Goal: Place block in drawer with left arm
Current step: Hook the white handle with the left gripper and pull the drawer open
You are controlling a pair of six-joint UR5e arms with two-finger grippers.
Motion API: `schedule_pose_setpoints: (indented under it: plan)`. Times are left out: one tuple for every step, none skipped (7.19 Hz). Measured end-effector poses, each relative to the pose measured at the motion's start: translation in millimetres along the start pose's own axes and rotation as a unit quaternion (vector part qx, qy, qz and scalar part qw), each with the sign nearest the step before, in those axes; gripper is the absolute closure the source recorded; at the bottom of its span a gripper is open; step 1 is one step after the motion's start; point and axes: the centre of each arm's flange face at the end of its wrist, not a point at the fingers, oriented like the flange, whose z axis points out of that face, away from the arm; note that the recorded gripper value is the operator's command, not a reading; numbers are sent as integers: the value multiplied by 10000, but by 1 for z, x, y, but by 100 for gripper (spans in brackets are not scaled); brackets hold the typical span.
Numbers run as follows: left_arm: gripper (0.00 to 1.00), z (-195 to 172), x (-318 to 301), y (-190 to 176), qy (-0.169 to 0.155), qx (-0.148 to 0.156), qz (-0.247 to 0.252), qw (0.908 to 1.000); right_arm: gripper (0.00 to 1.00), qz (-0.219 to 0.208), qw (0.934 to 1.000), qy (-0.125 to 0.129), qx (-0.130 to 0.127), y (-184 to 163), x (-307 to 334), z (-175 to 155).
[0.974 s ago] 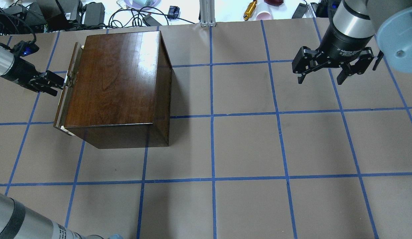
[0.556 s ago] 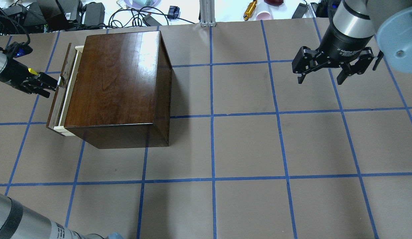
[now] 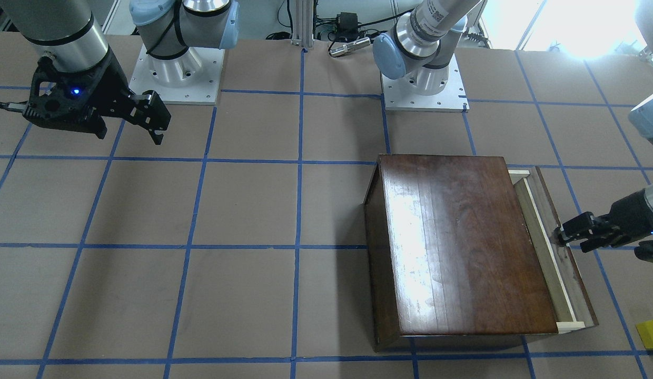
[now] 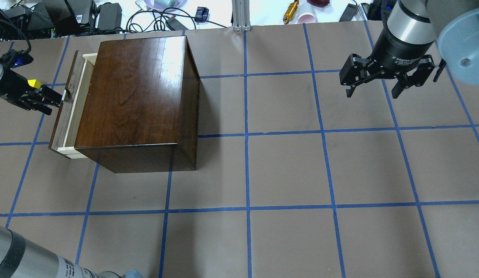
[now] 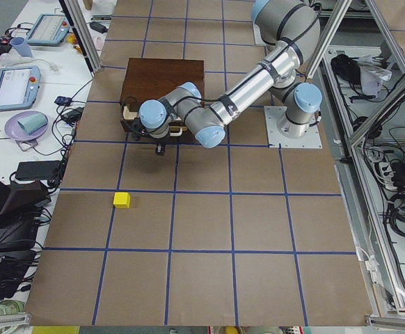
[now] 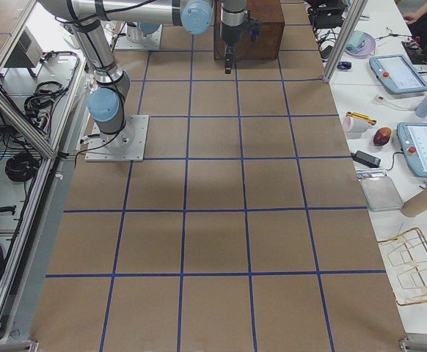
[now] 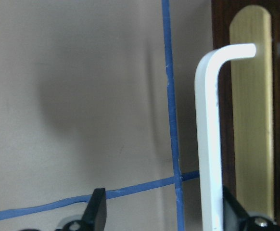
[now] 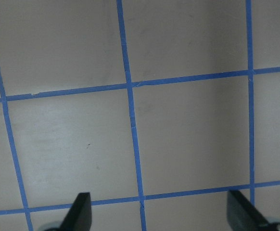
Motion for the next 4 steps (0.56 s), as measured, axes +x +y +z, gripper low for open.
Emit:
schedule_pose_setpoints:
  plan:
    - [20,-2,-2,1,-32,5,-11,10000,0,0,10000,0,0,0,0,0]
    - [19,-4,-7,3,-49,22,-48,10000,0,0,10000,0,0,0,0,0]
    - [19,-7,-13,5,-65,44,-89,9999,0,0,10000,-1,0,0,0,0]
    - [19,-10,-16,6,-96,50,-108,9999,0,0,10000,-1,0,0,0,0]
